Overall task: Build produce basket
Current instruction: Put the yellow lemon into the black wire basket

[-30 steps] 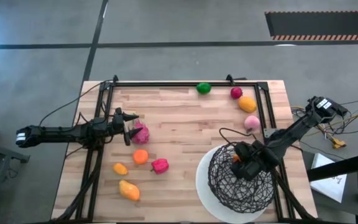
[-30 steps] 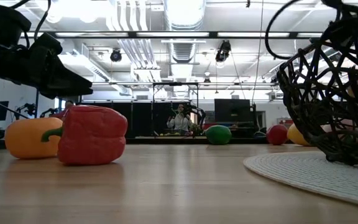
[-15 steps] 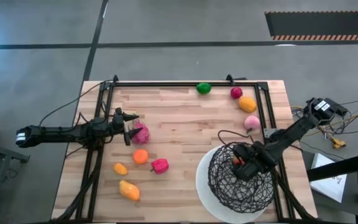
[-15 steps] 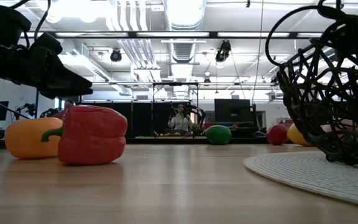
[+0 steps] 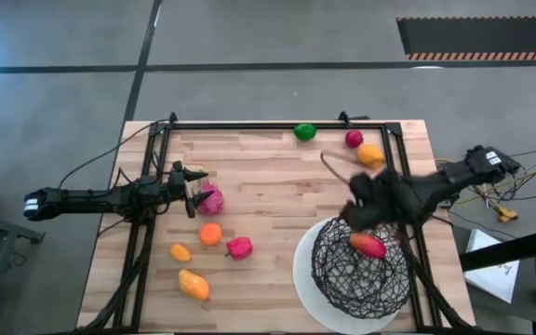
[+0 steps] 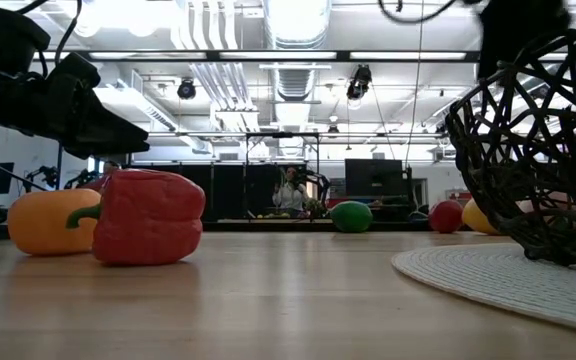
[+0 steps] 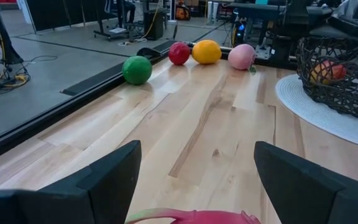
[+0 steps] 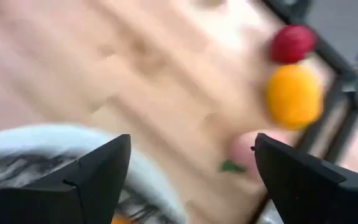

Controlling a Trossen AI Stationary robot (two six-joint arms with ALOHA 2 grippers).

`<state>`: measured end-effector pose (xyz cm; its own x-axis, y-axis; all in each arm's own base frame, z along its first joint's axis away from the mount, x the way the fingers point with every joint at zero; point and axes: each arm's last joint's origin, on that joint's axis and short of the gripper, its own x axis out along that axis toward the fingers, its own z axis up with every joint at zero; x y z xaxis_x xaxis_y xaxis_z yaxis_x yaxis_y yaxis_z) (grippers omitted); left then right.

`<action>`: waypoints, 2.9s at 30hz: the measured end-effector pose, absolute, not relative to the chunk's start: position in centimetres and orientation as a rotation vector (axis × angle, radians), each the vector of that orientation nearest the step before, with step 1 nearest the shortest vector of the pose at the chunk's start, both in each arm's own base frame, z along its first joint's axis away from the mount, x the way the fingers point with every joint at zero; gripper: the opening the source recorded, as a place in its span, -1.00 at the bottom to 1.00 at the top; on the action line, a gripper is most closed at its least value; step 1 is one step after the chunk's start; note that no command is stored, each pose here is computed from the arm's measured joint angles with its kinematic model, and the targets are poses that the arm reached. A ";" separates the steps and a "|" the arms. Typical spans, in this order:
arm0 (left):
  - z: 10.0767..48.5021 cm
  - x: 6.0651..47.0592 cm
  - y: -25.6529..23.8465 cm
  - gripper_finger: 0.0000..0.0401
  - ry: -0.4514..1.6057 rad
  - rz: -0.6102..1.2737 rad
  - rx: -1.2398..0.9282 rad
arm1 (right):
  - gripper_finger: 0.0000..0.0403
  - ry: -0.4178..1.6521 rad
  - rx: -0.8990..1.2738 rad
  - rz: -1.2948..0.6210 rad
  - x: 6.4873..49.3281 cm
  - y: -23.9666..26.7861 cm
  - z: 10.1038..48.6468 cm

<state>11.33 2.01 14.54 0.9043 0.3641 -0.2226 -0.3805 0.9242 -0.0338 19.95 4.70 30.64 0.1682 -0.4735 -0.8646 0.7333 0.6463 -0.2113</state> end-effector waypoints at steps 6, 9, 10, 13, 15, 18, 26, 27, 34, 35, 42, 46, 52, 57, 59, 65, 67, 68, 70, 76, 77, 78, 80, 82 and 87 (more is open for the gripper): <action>14.6 11.3 2.0 0.48 0.213 0.385 -0.077 | 0.61 1.247 0.219 -0.979 20.4 -2.7 29.7; 14.5 11.3 2.0 0.48 0.215 0.385 -0.077 | 0.61 1.299 0.224 -1.010 20.0 -6.4 28.5; 14.5 11.3 2.0 0.48 0.215 0.385 -0.077 | 0.61 1.314 0.238 -1.008 19.8 -7.6 28.1; 14.5 11.3 2.0 0.48 0.215 0.385 -0.077 | 0.61 1.347 0.318 -0.980 18.8 -10.8 26.4; 14.6 11.3 2.0 0.48 0.214 0.385 -0.077 | 0.62 1.353 0.389 -0.970 17.9 -12.8 25.1; 14.5 11.3 2.0 0.48 0.215 0.385 -0.077 | 0.66 1.384 0.451 -0.966 16.3 -14.9 23.5; 14.6 11.3 2.0 0.48 0.214 0.385 -0.077 | 0.84 1.412 0.552 -0.926 14.6 -18.2 20.8; 14.6 11.3 2.0 0.48 0.214 0.385 -0.077 | 0.84 1.422 0.554 -0.918 14.7 -18.4 20.5; 14.6 11.3 2.0 0.48 0.214 0.385 -0.077 | 0.76 1.524 0.497 -0.843 15.8 -19.9 17.5; 14.6 11.3 2.0 0.48 0.214 0.385 -0.077 | 0.73 1.543 0.491 -0.840 15.9 -20.0 17.1; 14.5 11.3 2.0 0.48 0.215 0.385 -0.077 | 0.48 1.613 0.471 -0.809 16.5 -20.2 15.8; 14.5 11.3 2.0 0.48 0.215 0.385 -0.077 | 0.41 1.545 0.459 -0.824 16.9 -18.7 17.5; 14.5 11.3 2.0 0.48 0.215 0.385 -0.077 | 0.41 1.330 0.423 -0.823 18.0 -12.7 22.7; 14.5 11.3 2.0 0.48 0.215 0.385 -0.077 | 0.40 1.035 0.440 -0.733 18.2 -5.6 26.8; 14.5 11.3 2.0 0.48 0.215 0.385 -0.077 | 0.40 0.927 0.460 -0.692 17.8 -2.8 28.0; 14.5 11.3 2.0 0.48 0.215 0.385 -0.077 | 0.39 0.792 0.569 -0.430 16.3 5.0 29.5; 14.5 11.3 2.0 0.48 0.215 0.385 -0.077 | 0.39 0.813 0.599 -0.366 15.9 7.3 29.2; 14.5 11.3 2.0 0.48 0.215 0.385 -0.077 | 0.39 0.825 0.610 -0.344 15.8 8.4 28.9; 14.5 11.3 2.0 0.48 0.215 0.385 -0.077 | 0.39 0.866 0.628 -0.325 15.7 10.3 28.2; 14.5 11.3 2.0 0.48 0.215 0.385 -0.077 | 0.39 1.003 0.657 -0.403 16.2 14.6 24.8; 14.5 11.3 2.0 0.48 0.215 0.385 -0.077 | 0.39 1.032 0.657 -0.420 16.3 15.0 24.2; 14.5 11.3 2.0 0.48 0.215 0.385 -0.077 | 0.39 1.059 0.647 -0.438 16.6 15.3 23.6; 14.5 11.3 2.0 0.48 0.215 0.385 -0.077 | 0.39 1.097 0.625 -0.481 17.1 15.8 22.4; 14.5 11.3 2.0 0.48 0.215 0.385 -0.077 | 0.42 1.109 0.626 -0.545 17.9 15.8 21.4; 14.5 11.3 2.0 0.48 0.215 0.385 -0.077 | 0.46 1.117 0.664 -0.678 19.5 15.0 19.7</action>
